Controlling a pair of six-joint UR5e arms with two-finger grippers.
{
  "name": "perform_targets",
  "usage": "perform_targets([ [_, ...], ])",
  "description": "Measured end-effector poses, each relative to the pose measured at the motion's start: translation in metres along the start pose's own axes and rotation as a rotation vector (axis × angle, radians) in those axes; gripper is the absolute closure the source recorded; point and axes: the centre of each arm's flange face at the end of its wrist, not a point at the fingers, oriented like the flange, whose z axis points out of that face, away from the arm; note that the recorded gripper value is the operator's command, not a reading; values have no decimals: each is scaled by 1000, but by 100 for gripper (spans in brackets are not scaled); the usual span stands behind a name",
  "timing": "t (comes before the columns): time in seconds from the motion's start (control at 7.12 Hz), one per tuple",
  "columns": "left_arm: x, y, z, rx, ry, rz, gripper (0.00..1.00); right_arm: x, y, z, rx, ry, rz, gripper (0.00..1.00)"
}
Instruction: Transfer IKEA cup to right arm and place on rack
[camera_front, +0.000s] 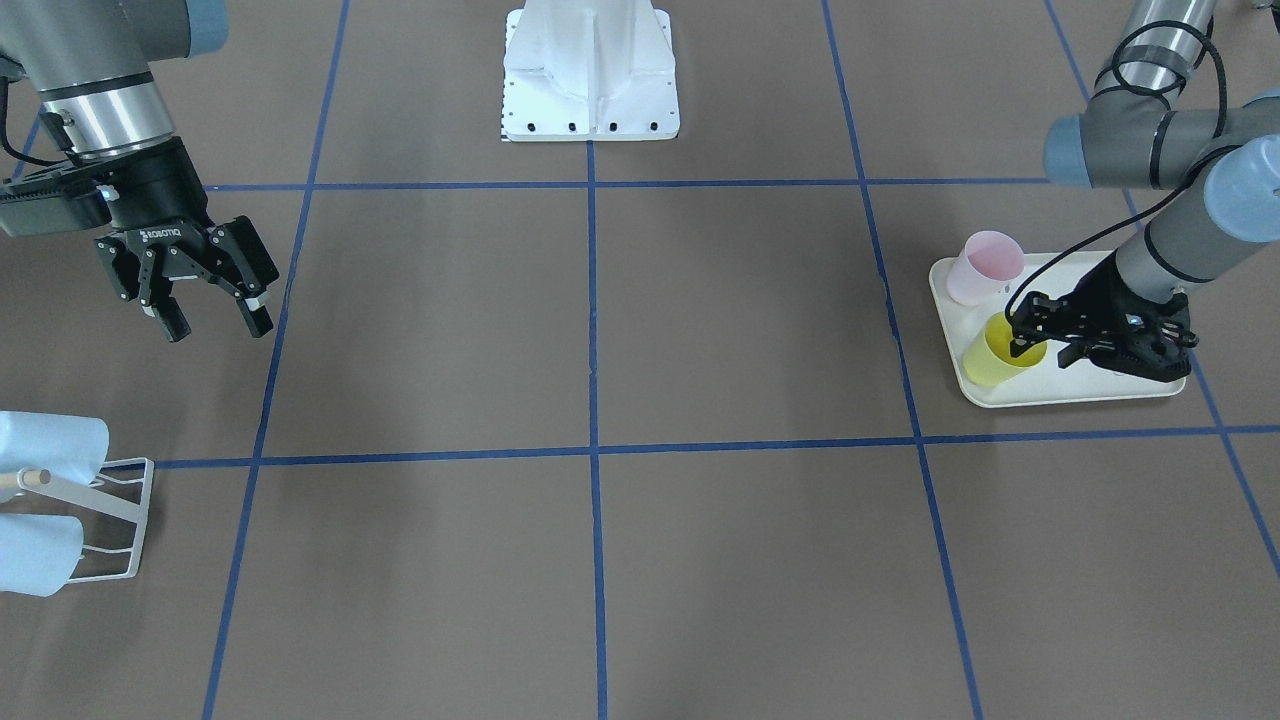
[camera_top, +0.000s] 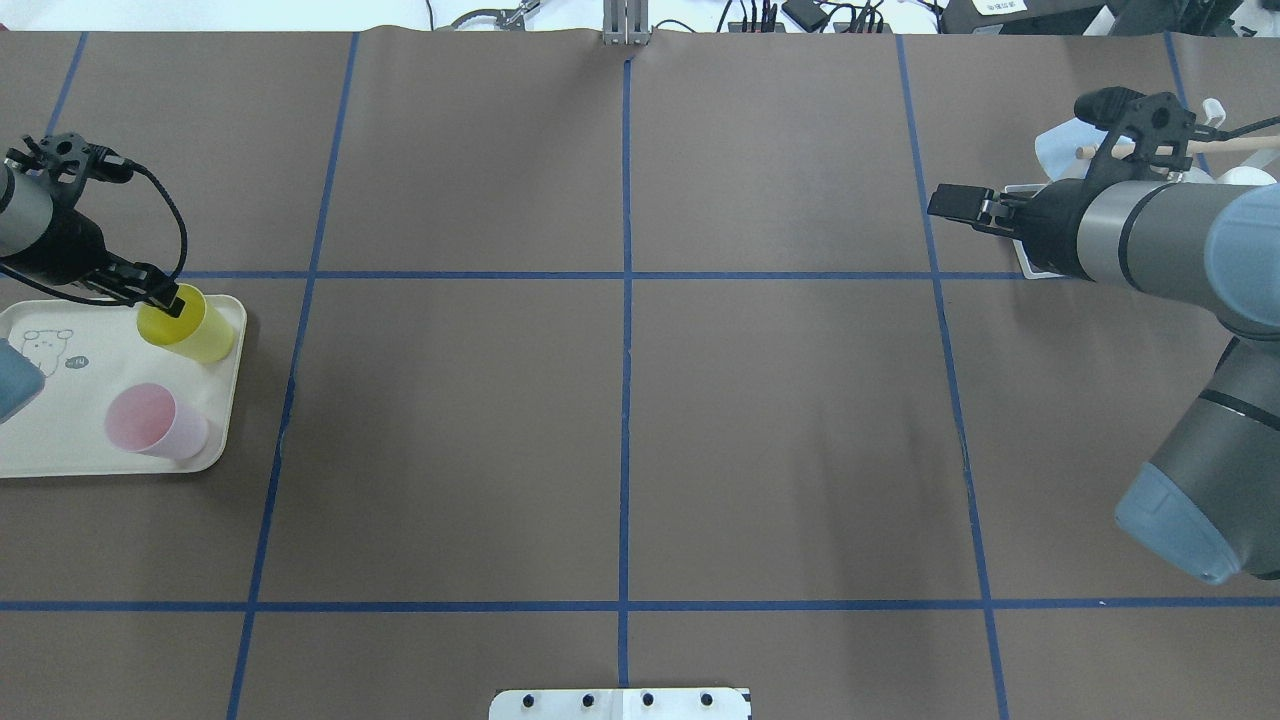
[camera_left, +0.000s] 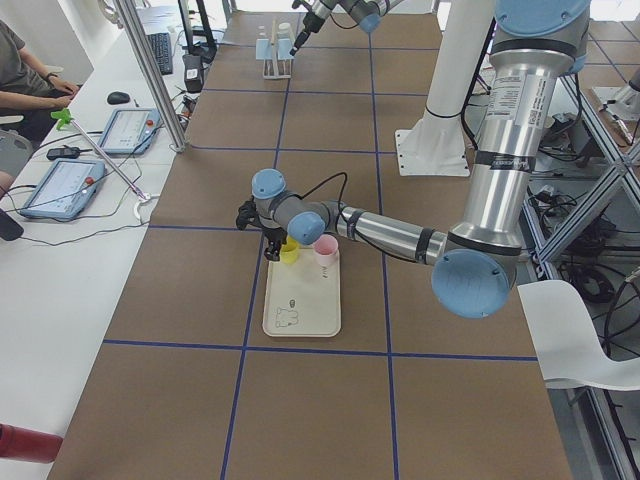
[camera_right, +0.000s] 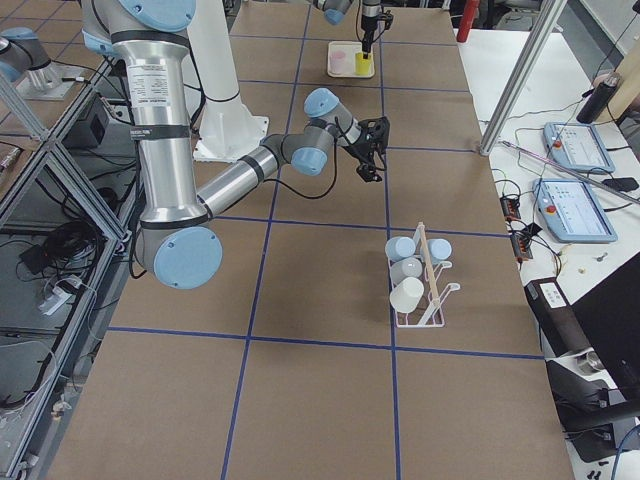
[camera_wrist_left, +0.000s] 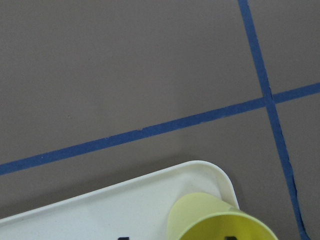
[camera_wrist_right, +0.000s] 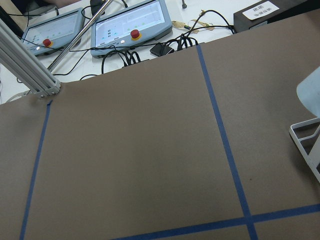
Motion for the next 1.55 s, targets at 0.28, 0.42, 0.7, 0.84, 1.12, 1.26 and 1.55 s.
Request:
perform_targets([
  [0.28, 0, 0, 1, -2, 0, -2, 100, 0, 0, 0, 0, -1, 0, 0],
  [0.42, 0, 0, 1, -1, -1, -2, 100, 0, 0, -1, 0, -1, 0, 0],
  [0.7, 8, -1, -8, 14, 6, 8, 100, -1, 0, -1, 1, -3, 0, 0],
  [0.84, 14, -5, -24, 40, 13, 11, 100, -3, 0, -1, 1, -6, -1, 0],
  [1.12, 44, -25, -73, 124, 44, -15, 100, -9, 4, -1, -4, -18, 6, 0],
  [1.26, 72, -40, -98, 170, 77, -54, 100, -18, 9, -1, -8, -32, 33, 0],
  [1.55, 140, -60, -141, 237, 178, -136, 100, -52, 27, -2, -19, -85, 115, 0],
])
